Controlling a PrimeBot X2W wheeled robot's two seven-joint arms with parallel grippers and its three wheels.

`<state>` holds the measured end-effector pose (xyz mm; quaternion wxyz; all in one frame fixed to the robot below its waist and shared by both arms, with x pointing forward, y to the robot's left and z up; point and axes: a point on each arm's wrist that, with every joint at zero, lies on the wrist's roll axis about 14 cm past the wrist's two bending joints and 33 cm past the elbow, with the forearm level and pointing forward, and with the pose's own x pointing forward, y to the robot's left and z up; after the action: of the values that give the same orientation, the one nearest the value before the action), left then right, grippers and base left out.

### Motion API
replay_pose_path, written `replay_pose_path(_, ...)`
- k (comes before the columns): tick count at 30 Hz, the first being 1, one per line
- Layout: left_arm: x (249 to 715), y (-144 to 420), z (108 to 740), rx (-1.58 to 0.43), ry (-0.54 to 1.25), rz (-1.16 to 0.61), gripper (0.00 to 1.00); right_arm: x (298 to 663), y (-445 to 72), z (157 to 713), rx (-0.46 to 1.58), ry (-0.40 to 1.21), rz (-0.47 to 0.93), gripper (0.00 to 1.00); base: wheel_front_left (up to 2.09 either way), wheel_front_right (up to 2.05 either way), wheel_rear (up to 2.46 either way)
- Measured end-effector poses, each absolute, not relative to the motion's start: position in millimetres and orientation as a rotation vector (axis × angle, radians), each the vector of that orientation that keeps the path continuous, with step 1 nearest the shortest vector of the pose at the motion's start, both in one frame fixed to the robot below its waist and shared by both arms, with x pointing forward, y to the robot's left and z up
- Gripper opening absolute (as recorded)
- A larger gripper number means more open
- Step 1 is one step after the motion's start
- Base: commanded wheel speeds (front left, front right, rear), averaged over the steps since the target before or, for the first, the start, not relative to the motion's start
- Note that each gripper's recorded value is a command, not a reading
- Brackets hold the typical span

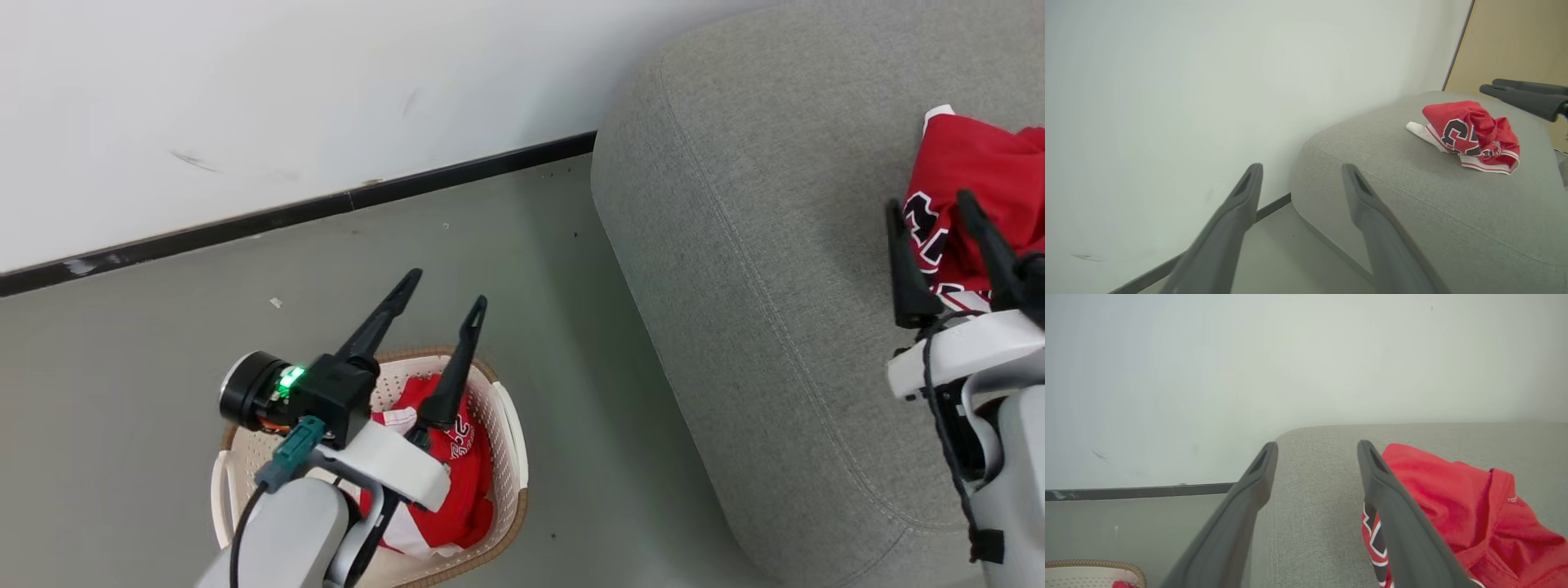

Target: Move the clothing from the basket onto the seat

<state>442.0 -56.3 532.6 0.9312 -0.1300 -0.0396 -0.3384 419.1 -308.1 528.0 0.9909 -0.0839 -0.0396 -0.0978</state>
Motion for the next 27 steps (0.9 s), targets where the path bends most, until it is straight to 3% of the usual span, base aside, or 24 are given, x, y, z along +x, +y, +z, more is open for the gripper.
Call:
replay_pose_path(8, 455, 0, 528, -0.247, -0.08, -0.477, 1.0, 426, -267, 557, -0.132, -0.187, -0.122, 1.0, 0.0, 0.0, 0.0)
replay_pose_path(27, 426, 119, 511, -0.198, -0.043, -0.108, 1.0, 405, -202, 551, -0.104, -0.191, 0.022, 1.0, 0.0, 0.0, 0.0)
